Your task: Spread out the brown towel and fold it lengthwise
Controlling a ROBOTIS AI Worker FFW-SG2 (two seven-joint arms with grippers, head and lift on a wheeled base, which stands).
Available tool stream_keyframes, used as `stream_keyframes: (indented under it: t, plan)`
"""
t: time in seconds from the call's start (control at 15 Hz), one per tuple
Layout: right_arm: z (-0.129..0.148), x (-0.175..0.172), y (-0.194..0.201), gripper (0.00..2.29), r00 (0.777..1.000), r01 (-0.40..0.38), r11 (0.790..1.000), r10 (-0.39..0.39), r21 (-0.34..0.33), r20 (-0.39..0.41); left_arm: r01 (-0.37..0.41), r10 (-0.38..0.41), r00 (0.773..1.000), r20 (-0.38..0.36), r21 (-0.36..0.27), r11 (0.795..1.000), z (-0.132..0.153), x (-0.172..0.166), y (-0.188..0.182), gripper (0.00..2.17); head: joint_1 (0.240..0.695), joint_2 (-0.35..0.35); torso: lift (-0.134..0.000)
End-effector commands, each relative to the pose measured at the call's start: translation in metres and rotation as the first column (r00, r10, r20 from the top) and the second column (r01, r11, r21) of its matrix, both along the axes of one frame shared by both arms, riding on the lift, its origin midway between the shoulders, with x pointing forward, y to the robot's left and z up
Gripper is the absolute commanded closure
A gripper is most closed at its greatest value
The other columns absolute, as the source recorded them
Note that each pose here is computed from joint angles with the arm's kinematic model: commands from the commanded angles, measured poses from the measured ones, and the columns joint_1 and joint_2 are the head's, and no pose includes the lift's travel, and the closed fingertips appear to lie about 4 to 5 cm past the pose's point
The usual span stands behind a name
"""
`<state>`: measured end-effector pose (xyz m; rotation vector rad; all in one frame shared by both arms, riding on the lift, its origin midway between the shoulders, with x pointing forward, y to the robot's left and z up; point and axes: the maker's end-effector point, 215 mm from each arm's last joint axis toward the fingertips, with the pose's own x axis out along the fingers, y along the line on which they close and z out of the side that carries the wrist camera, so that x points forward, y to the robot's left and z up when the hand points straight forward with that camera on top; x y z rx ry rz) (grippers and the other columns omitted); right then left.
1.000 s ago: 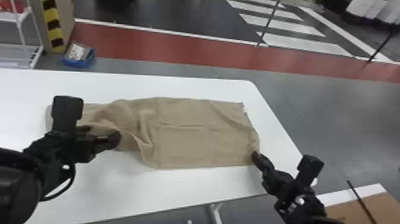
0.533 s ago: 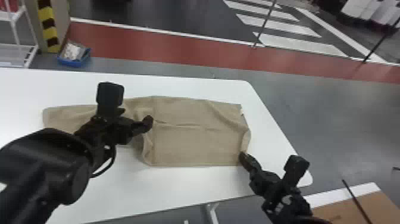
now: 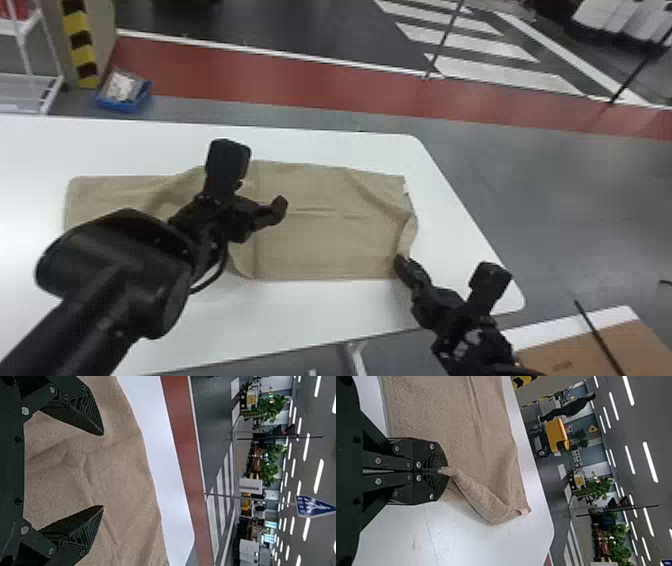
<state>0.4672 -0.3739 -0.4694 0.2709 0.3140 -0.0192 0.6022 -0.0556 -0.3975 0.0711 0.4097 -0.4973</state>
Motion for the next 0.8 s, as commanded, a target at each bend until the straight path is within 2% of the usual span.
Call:
stream_keyframes:
  t: [0.0, 0.2, 0.33, 0.53, 0.6, 0.73]
  plan:
    - [-0.004, 0.000, -0.002, 1.66, 1.000, 0.006, 1.000, -0.006, 0.000, 0.000, -0.070, 0.070, 0.998, 0.009, 0.024, 0.997, 0.008, 0.001, 0.064, 0.24, 0.695, -0.350, -0.120]
    - [-0.005, 0.002, -0.004, 1.66, 1.000, 0.008, 1.000, -0.008, -0.004, 0.006, -0.244, 0.244, 0.970, -0.006, 0.018, 0.970, 0.008, 0.010, 0.195, 0.13, 0.695, -0.350, -0.120]
    - [-0.004, 0.003, -0.003, 1.66, 1.000, 0.004, 1.000, -0.004, -0.006, 0.011, -0.321, 0.323, 0.945, -0.045, 0.041, 0.946, -0.002, 0.009, 0.254, 0.13, 0.695, -0.270, -0.120]
    - [-0.005, 0.005, 0.004, 1.66, 1.000, -0.008, 1.000, 0.008, -0.008, 0.010, -0.362, 0.373, 0.909, -0.187, 0.088, 0.928, -0.036, -0.018, 0.302, 0.22, 0.695, -0.190, -0.120]
    - [-0.006, 0.005, 0.006, 1.66, 1.000, -0.011, 1.000, 0.011, -0.007, 0.009, -0.357, 0.370, 0.905, -0.211, 0.097, 0.929, -0.042, -0.024, 0.303, 0.25, 0.695, -0.153, -0.120]
    - [-0.005, 0.007, 0.009, 1.66, 1.000, -0.016, 1.000, 0.016, -0.006, 0.012, -0.363, 0.377, 0.897, -0.230, 0.104, 0.926, -0.045, -0.025, 0.309, 0.27, 0.695, -0.133, -0.120]
